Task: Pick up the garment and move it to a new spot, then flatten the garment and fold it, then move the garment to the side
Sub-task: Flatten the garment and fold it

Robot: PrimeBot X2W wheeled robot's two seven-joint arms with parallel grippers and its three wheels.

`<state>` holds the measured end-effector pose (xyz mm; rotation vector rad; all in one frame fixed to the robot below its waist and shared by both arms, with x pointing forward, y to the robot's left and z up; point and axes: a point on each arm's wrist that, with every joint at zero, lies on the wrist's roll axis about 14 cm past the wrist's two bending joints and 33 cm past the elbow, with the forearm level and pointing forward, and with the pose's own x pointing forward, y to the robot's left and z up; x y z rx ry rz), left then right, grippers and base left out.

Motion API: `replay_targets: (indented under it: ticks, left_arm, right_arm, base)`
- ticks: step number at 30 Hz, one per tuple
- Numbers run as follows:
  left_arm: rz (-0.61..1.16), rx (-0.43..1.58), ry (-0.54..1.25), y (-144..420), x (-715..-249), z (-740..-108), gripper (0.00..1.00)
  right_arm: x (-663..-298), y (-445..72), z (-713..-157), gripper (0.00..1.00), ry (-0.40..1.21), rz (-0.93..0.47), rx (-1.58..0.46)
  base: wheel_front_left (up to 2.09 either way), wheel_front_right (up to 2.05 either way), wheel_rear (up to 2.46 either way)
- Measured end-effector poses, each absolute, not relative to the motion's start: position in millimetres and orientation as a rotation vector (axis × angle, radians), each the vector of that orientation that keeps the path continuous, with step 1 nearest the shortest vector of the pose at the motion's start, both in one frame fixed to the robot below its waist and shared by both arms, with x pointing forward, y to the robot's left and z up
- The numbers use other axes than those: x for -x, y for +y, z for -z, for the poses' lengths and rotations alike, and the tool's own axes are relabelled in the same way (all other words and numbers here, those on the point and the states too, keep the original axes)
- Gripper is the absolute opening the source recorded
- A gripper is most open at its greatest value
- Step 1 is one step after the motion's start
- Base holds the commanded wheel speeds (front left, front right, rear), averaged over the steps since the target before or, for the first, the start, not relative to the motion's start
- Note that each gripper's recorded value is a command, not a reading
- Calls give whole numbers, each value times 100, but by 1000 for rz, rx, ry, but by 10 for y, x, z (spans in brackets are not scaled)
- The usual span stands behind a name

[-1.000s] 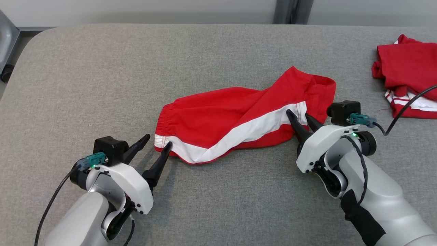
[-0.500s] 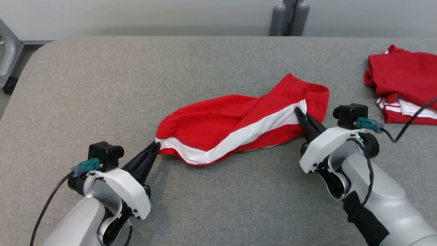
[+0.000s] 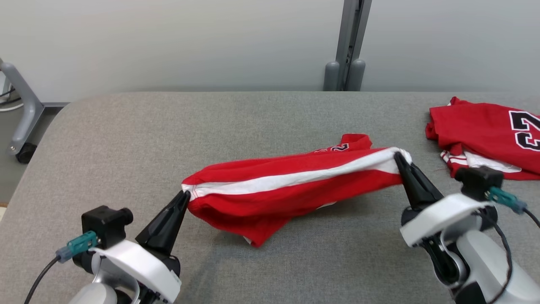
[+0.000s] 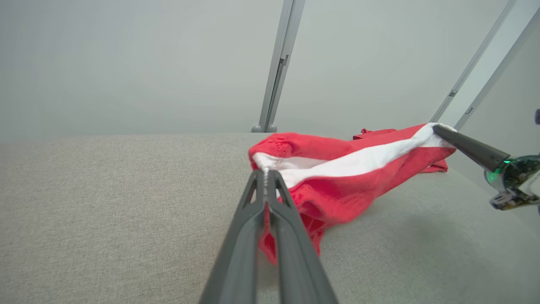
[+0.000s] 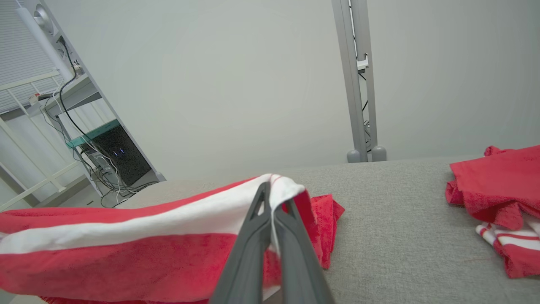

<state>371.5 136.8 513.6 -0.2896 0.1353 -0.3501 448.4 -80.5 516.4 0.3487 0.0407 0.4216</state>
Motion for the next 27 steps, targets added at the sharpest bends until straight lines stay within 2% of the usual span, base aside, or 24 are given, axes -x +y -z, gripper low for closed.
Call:
replay_targets:
  ticks: [6, 12, 18, 24, 25, 27]
  left_arm:
    - [382, 284, 116, 1307, -3597, -5293, 0]
    - [450, 266, 101, 1262, -3863, -5469, 0]
    - [499, 215, 72, 1306, -4628, -5816, 0]
    - [471, 201, 61, 1416, -5628, -6148, 0]
    - [471, 201, 61, 1416, -5628, -6148, 0]
    - [450, 210, 25, 1474, -6101, -6333, 0]
  right_arm:
    - [-4263, -1026, -5243, 0, -17, -378, -374]
    - [-4389, -962, -5534, 0, -76, -407, -350]
    - [-4921, -727, -6105, 0, -178, -479, -309]
    - [-5706, -583, -6586, 0, -267, -493, -263]
    - [-5706, -583, -6586, 0, -267, -493, -263]
    - [-6113, -599, -6764, 0, -306, -478, -249]
  base:
    - [0, 0, 0]
    - [0, 0, 0]
    - [0, 0, 0]
    - [0, 0, 0]
    - [0, 0, 0]
    - [0, 0, 0]
